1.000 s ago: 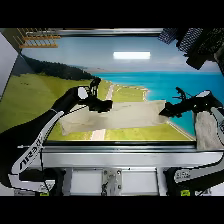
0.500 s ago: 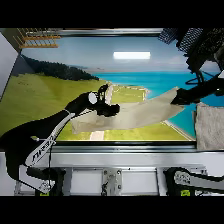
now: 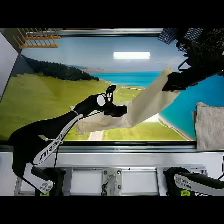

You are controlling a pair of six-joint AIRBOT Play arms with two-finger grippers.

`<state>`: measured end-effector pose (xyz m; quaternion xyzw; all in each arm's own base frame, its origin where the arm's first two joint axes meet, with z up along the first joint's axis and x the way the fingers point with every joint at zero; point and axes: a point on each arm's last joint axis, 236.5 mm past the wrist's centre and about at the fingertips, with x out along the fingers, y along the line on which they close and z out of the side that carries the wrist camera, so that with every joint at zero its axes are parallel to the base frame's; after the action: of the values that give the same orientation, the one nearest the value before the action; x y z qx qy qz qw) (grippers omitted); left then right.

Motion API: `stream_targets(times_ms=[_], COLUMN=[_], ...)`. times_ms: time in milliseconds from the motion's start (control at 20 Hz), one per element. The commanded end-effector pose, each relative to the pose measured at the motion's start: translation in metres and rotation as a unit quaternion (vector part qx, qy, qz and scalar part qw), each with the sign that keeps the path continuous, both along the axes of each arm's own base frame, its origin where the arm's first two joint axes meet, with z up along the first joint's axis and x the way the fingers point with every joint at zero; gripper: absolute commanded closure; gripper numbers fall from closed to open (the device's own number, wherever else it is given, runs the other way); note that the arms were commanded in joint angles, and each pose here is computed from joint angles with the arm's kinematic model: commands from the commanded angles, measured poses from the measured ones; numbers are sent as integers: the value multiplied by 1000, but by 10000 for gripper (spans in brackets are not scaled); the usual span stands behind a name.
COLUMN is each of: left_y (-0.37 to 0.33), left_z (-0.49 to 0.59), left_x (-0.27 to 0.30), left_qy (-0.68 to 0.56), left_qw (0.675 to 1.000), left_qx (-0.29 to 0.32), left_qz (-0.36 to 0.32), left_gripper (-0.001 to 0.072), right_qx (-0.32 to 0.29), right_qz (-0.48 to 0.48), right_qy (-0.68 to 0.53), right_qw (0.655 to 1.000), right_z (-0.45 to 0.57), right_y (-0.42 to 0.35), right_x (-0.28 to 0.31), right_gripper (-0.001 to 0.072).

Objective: Fold the clothes and pants, and hang the long-sleeved shirts on hangers.

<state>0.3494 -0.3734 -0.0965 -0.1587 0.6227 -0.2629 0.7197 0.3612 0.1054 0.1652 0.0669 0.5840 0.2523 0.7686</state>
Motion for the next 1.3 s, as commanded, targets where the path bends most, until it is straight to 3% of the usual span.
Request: stream_targets(times_ms=[0, 250, 450, 650, 900, 1250], left_y=[-24, -42, -18, 62, 185, 322], left_z=[-5, -18, 6, 53, 127, 214], left_x=[-5, -9, 16, 65, 112, 116], left_qy=[16, 40, 22, -42, -103, -165], left_qw=[999, 997, 998, 997, 989, 965], left_qx=[0, 5, 5, 54, 88, 101], left_qz=[-35, -68, -51, -23, 67, 178], left_gripper=[702, 702, 702, 702, 702, 702], right_qx=[3, 6, 13, 23, 39, 76], right_qz=[35, 55, 64, 81, 137, 197], right_qy=[-21, -21, -40, -48, -49, -38], right_qw=[999, 998, 997, 995, 989, 977], right_z=[16, 17, 20, 19, -2, -79], right_y=[32, 51, 69, 99, 172, 304], right_x=[-6, -13, -9, -10, -17, -31], right_gripper=[703, 704, 703, 703, 703, 703])
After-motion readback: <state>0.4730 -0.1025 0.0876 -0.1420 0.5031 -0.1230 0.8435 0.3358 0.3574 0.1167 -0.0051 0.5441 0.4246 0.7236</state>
